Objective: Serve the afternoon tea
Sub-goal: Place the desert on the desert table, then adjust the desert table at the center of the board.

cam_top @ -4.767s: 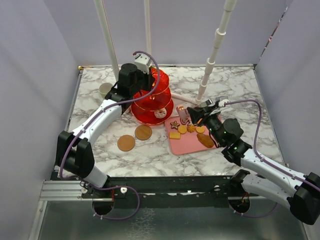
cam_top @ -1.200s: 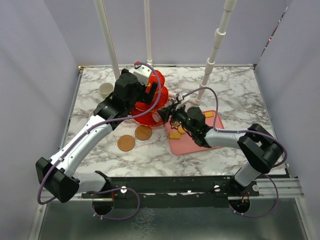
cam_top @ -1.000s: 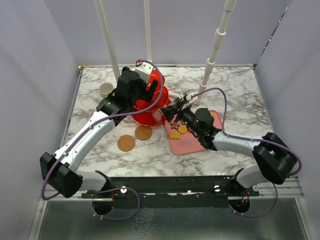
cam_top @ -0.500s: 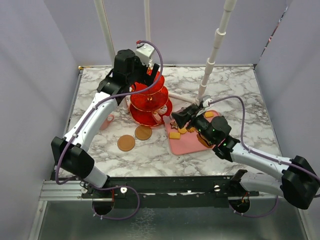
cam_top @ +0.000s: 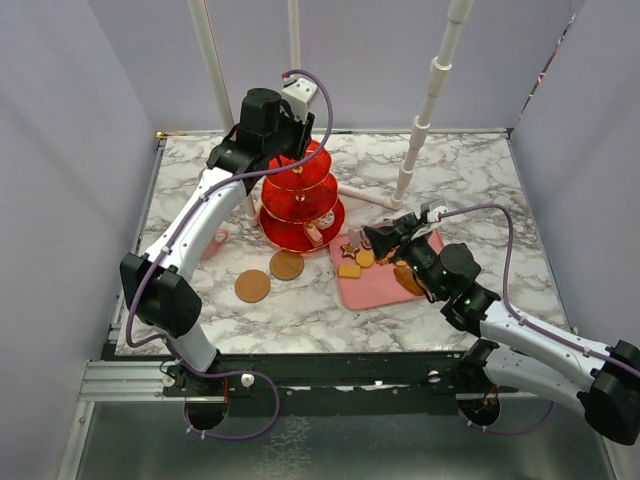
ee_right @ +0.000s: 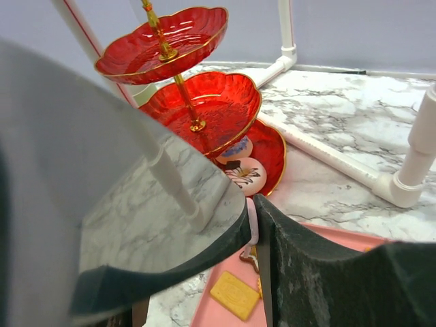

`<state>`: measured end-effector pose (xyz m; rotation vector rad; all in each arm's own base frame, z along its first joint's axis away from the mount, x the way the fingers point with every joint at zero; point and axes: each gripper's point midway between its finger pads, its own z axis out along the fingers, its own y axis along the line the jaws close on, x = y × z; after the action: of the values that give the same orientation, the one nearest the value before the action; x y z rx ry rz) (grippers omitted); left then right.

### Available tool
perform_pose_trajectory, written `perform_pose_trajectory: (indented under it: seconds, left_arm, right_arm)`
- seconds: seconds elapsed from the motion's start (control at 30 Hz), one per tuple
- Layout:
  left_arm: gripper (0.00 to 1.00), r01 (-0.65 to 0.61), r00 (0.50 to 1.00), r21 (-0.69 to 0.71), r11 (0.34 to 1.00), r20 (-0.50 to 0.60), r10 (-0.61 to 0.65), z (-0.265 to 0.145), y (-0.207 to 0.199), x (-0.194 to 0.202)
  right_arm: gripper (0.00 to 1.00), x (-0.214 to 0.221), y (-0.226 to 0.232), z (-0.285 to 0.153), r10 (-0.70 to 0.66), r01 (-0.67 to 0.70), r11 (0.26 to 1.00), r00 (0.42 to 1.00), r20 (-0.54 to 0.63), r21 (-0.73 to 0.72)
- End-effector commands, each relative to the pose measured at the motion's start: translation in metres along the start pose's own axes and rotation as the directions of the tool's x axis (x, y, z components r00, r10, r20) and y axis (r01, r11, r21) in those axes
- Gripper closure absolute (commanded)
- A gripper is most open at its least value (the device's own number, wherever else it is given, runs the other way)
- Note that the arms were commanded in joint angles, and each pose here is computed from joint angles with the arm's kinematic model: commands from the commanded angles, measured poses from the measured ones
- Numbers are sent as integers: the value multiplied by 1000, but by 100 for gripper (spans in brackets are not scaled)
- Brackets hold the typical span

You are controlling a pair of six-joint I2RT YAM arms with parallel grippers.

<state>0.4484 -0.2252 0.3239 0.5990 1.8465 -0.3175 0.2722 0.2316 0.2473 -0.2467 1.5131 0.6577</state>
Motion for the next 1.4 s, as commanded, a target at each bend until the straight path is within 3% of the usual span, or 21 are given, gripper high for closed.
perform_pose_trajectory:
  seconds: [0.0,0.1,0.33,0.7,0.77,0.83,0.93,1.0,1.07,1.37]
  left_arm:
    - [66,46,999,-29,999,6,-46,3,7,-8]
    - [68,57,998,-56,997,8,-56,4,11,-9]
    - [87,74,997,-206,976,53,-65,-2,24,-24]
    - [87,100,992,-278,955,99,-76,-4,14,-35]
    - [78,103,992,-298,949,102,-75,-8,17,-37]
    - [59,140,987,-292,946,113,-111,-12,16,-38]
    - [43,165,985,-280,946,104,-141,-17,13,-38]
    - [17,162,986,-258,952,88,-144,-20,8,-37]
    - [2,154,987,-234,960,70,-142,-23,4,-37]
    - [1,55,995,-68,996,-80,-60,-50,-23,-20]
  right_arm:
    - [46,3,-16,-5,-31,32,996,999,-11,81]
    - [46,3,-23,-6,-50,52,992,999,-20,117]
    - [46,3,-34,0,-77,82,981,997,-31,176]
    - [46,16,-44,20,-102,116,970,992,-77,212]
    - [46,22,-50,20,-98,116,967,991,-89,228]
    - [46,26,-57,18,-97,119,961,990,-98,249]
    - [46,31,-66,16,-91,119,954,989,-114,274]
    - [47,34,-71,13,-91,126,948,987,-130,293]
    - [47,35,-75,9,-88,129,940,986,-141,315]
    - [46,44,-108,-24,-59,149,882,976,-208,448]
